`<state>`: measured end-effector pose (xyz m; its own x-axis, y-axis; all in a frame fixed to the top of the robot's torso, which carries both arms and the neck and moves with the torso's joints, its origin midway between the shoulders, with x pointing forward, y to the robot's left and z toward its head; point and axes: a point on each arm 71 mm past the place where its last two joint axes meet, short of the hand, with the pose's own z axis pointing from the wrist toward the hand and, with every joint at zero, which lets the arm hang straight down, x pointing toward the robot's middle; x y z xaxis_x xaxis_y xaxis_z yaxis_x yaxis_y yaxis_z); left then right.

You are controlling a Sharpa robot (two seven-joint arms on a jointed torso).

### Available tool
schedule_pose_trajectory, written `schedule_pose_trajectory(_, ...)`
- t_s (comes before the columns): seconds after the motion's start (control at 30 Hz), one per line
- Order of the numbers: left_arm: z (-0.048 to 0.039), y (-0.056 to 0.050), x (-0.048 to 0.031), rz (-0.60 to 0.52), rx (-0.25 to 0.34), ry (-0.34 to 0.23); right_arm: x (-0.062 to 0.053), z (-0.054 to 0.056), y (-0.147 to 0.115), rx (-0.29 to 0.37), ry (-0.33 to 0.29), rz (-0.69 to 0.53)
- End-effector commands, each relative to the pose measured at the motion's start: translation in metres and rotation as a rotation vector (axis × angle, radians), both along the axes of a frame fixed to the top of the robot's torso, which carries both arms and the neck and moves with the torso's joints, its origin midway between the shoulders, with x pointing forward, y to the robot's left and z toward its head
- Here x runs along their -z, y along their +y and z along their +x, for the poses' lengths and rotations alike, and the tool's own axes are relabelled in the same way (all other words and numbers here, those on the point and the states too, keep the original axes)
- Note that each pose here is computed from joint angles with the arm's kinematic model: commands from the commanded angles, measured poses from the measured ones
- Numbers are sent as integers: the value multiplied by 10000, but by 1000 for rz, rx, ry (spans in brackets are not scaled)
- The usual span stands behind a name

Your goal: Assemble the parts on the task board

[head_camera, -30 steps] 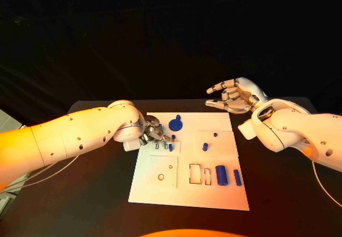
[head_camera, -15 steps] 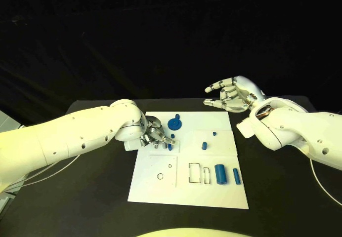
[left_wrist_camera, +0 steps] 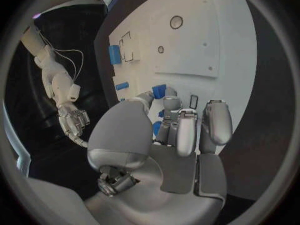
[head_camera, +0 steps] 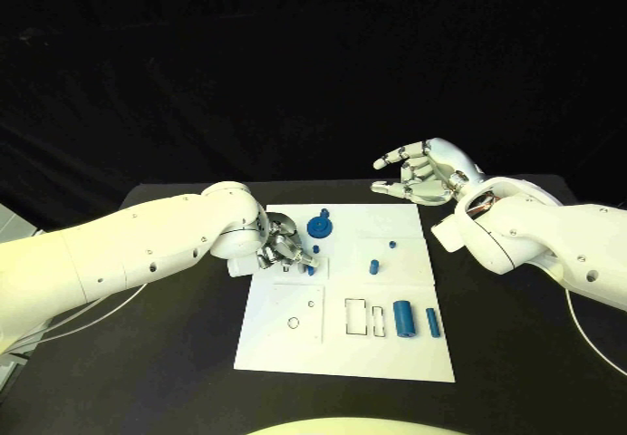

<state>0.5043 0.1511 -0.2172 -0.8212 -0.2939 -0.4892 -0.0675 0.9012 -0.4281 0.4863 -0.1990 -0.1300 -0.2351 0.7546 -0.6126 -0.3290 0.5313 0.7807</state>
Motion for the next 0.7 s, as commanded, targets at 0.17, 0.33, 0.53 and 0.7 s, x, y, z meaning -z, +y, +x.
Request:
schedule_pose_trajectory(0.17, -4, -51, -18, -28, 8, -4, 8, -4, 29, -25, -1, -15)
schedule_pose_trajectory(0.33, -8, -65, -17, -31, 15, 1, 14, -1, 26, -25, 2, -16)
schedule_pose_trajectory(0.53, -8, -63, -12, -30, 21, 8, 20, 1, 23, -25, 5, -18)
schedule_pose_trajectory(0.7, -9, -54, -7, -32, 18, 17, 25, 3, 19, -23, 8, -19)
